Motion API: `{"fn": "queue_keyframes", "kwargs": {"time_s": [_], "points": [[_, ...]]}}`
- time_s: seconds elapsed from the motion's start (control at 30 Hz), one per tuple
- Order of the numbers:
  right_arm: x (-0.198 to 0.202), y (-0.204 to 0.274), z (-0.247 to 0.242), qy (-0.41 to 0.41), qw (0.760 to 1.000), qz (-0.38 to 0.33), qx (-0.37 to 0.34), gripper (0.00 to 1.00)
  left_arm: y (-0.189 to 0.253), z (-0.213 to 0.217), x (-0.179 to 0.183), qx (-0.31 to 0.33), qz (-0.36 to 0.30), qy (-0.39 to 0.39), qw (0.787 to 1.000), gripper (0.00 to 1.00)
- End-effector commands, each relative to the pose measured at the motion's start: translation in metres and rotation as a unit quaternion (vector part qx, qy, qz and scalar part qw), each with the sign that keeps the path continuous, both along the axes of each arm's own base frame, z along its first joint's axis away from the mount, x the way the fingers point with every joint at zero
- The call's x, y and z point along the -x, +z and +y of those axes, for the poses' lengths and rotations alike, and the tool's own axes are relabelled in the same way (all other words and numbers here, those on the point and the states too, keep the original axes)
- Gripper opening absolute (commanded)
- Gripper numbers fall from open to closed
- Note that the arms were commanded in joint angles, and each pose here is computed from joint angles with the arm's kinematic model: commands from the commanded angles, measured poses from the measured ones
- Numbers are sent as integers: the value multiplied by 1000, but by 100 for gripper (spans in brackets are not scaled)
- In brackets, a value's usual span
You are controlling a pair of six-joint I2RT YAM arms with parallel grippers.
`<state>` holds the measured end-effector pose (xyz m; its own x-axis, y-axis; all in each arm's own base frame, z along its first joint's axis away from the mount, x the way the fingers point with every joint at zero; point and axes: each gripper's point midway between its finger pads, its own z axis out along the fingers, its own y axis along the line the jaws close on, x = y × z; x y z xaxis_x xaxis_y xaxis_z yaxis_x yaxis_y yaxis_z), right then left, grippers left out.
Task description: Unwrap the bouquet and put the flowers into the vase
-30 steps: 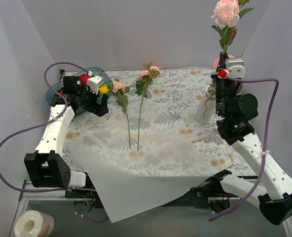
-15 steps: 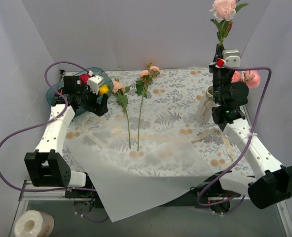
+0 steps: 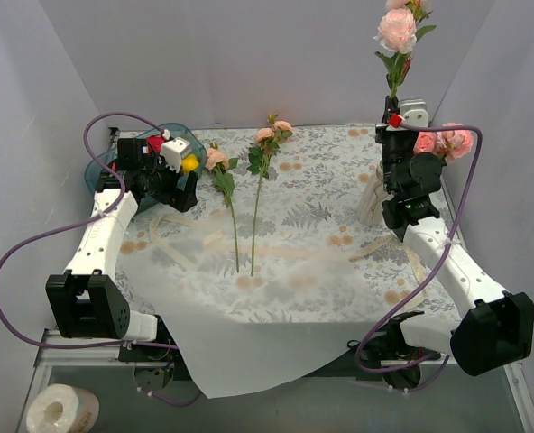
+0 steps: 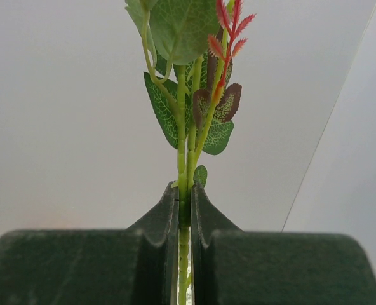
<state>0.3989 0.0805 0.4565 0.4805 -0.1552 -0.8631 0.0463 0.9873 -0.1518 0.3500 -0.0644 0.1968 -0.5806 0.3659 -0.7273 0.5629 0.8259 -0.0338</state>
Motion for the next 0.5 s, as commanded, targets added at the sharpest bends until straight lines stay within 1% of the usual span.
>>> {"fn": "queue_keyframes", "kwargs": {"time_s": [0.0, 0.13, 0.27, 0.37, 0.4, 0.47], "points": [[9, 4, -8, -4, 999, -19, -29, 1, 10, 3, -6, -5, -24, 0, 1000, 98], [5, -14, -11, -10, 999, -2, -33, 1, 11, 3, -6, -7, -26, 0, 1000, 98], [-2, -31, -10, -14, 999, 34, -25, 1, 7, 4, -5, -10, -25, 1, 1000, 98], [-1, -29, -13, -20, 998, 46, -28, 24, 6, 4, -4, -11, -24, 0, 1000, 98], [0, -28, -13, -19, 998, 44, -27, 34, 6, 4, -4, -10, -26, 0, 1000, 98], [3, -24, -16, -24, 999, 42, -22, 40, 7, 4, -4, -10, -27, 0, 1000, 98]]}}
